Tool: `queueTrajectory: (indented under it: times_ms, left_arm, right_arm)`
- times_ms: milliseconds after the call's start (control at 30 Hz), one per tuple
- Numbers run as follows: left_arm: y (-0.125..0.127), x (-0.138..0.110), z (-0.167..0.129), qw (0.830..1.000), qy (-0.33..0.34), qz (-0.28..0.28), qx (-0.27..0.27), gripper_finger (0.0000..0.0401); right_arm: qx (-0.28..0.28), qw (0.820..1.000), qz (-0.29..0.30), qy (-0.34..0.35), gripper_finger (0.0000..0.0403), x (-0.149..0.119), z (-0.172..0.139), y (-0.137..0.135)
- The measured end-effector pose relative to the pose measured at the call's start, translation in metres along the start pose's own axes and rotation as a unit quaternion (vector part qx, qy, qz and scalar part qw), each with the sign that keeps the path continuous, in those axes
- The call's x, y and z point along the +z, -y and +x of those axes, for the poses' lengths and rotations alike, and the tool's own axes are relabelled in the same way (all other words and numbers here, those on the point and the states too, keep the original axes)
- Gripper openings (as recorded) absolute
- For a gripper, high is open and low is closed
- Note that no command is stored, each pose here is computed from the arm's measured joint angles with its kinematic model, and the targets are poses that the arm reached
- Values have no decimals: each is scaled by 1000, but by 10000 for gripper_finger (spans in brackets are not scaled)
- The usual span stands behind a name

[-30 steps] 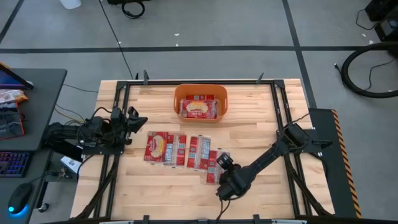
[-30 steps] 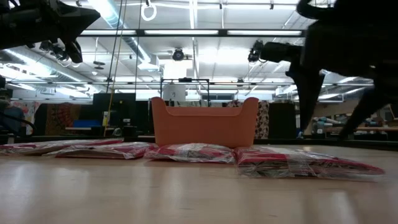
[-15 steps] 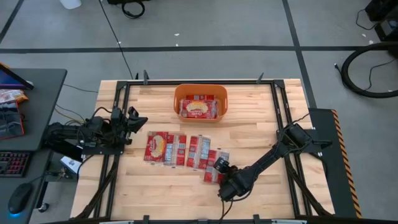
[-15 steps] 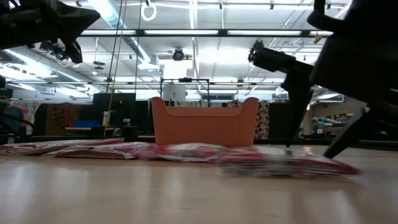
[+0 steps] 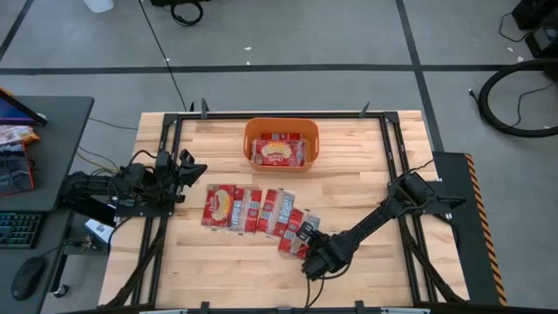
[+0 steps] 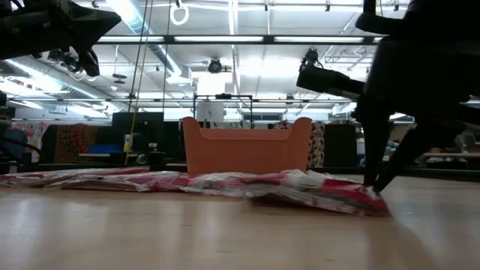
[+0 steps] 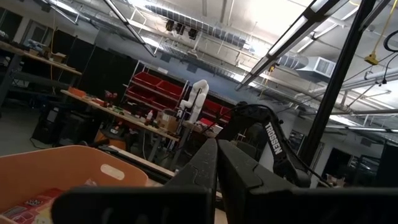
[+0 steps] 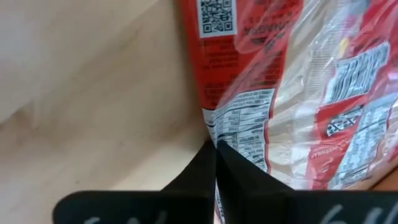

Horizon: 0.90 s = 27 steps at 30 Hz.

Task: Sort popcorn bags into baskets
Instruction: Put the red popcorn bag into the orange bin

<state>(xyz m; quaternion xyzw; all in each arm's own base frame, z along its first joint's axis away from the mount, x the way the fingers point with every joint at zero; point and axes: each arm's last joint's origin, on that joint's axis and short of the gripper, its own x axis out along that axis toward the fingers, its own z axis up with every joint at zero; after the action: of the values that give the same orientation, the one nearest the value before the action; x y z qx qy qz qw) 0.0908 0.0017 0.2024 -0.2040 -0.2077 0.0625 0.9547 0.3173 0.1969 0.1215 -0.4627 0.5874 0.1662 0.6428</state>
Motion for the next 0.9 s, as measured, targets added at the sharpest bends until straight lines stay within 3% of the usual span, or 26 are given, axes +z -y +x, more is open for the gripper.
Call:
queueTrajectory:
  times_ms: [333, 600, 900]
  left_arm:
    - [0, 0, 0, 1000, 0, 0, 0, 18]
    - [0, 0, 0, 1000, 0, 0, 0, 18]
    - [0, 0, 0, 1000, 0, -1, 0, 18]
  right_arm:
    - [-6, 997, 72, -27, 5, 8, -47, 32]
    - [-106, 986, 115, -64, 3, 2, -91, 68]
    - [-172, 966, 164, -105, 2, -22, -96, 119]
